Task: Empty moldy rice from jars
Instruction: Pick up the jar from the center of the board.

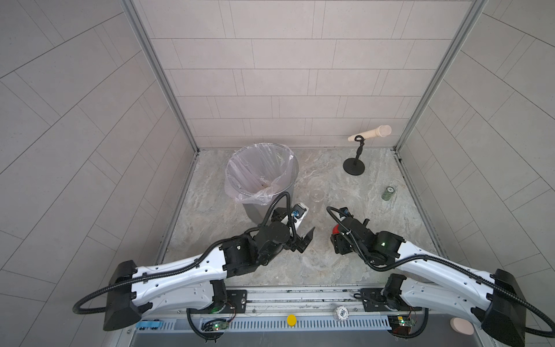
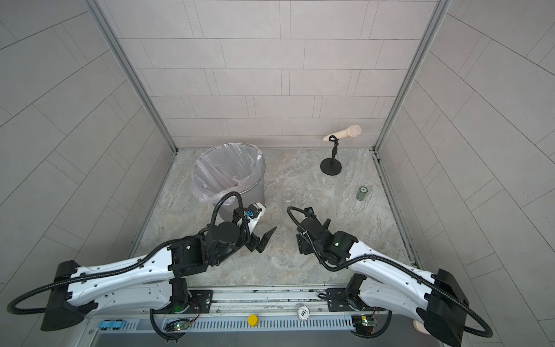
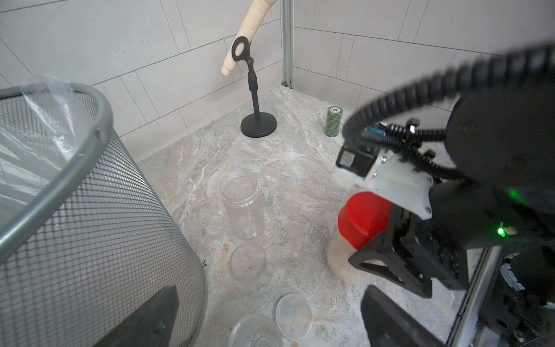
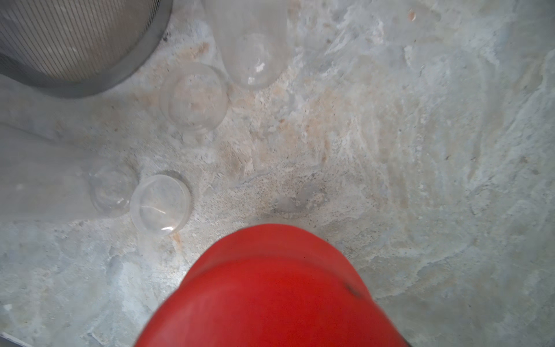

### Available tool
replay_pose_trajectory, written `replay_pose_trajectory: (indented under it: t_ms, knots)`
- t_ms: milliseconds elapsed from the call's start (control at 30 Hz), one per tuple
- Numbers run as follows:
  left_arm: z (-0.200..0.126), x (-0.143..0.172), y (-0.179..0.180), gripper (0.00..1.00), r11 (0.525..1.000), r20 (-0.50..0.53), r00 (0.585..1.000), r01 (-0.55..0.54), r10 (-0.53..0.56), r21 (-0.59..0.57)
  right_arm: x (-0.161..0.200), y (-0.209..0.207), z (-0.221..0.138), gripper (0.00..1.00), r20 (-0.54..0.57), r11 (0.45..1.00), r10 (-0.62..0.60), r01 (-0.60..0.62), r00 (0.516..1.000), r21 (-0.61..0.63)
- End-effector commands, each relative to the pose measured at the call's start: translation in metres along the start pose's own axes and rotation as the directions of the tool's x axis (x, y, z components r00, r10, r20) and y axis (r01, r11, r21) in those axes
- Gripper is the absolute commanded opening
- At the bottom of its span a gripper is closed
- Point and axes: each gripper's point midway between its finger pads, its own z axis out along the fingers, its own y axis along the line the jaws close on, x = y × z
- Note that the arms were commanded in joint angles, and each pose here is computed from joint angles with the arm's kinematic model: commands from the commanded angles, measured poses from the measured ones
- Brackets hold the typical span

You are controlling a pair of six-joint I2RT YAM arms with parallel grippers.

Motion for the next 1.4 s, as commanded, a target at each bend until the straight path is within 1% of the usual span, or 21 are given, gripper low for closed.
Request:
replay_pose_trajectory:
  t_ms: [0, 133, 200, 333, 433, 533, 600, 733, 1000, 1300, 1367]
  knots:
    - [-0.008, -0.016, 0.000, 1.00, 0.998, 0.074, 0.995, -0.068, 0.067, 0.008, -0.045, 0.008, -0.031, 0.51, 0.089, 0.996, 0.047, -0.041, 0.995, -0.075]
    - [-0.010, -0.025, -0.004, 1.00, 0.990, 0.092, 0.986, -0.139, 0.136, 0.027, -0.078, 0.016, -0.055, 0.50, 0.088, 0.981, 0.078, -0.060, 0.993, -0.187]
    - [-0.010, -0.028, -0.008, 1.00, 0.984, 0.092, 0.981, -0.174, 0.170, 0.046, -0.096, 0.021, -0.069, 0.49, 0.076, 0.964, 0.097, -0.075, 0.992, -0.256]
    - [-0.006, -0.033, -0.018, 1.00, 0.969, 0.099, 0.970, -0.229, 0.221, 0.087, -0.129, 0.040, -0.096, 0.49, 0.051, 0.927, 0.079, -0.055, 0.996, -0.370]
    - [-0.001, -0.040, -0.016, 1.00, 0.971, 0.114, 0.968, -0.232, 0.224, 0.063, -0.147, 0.060, -0.112, 0.49, 0.046, 0.888, 0.046, -0.020, 0.998, -0.459]
    - [0.005, -0.046, -0.013, 1.00, 0.972, 0.124, 0.969, -0.222, 0.212, 0.071, -0.160, 0.075, -0.123, 0.49, 0.070, 0.846, 0.042, 0.002, 0.997, -0.533]
    - [0.011, -0.048, -0.007, 1.00, 0.978, 0.117, 0.975, -0.196, 0.187, 0.073, -0.166, 0.082, -0.130, 0.49, 0.082, 0.821, 0.051, 0.006, 0.995, -0.570]
    - [0.020, -0.055, 0.000, 1.00, 0.985, 0.127, 0.985, -0.131, 0.117, 0.109, -0.170, 0.087, -0.138, 0.49, 0.086, 0.806, 0.052, 0.009, 0.995, -0.592]
    - [0.033, -0.060, -0.008, 1.00, 0.978, 0.132, 0.981, -0.162, 0.145, 0.130, -0.175, 0.095, -0.145, 0.49, 0.090, 0.768, 0.071, 0.003, 0.993, -0.640]
    - [0.032, -0.062, -0.005, 1.00, 0.979, 0.147, 0.980, -0.154, 0.134, 0.133, -0.177, 0.098, -0.144, 0.48, 0.087, 0.753, 0.092, -0.012, 0.992, -0.658]
    - [0.031, -0.062, -0.004, 0.99, 0.980, 0.148, 0.980, -0.151, 0.131, 0.132, -0.177, 0.099, -0.143, 0.48, 0.082, 0.746, 0.101, -0.021, 0.992, -0.665]
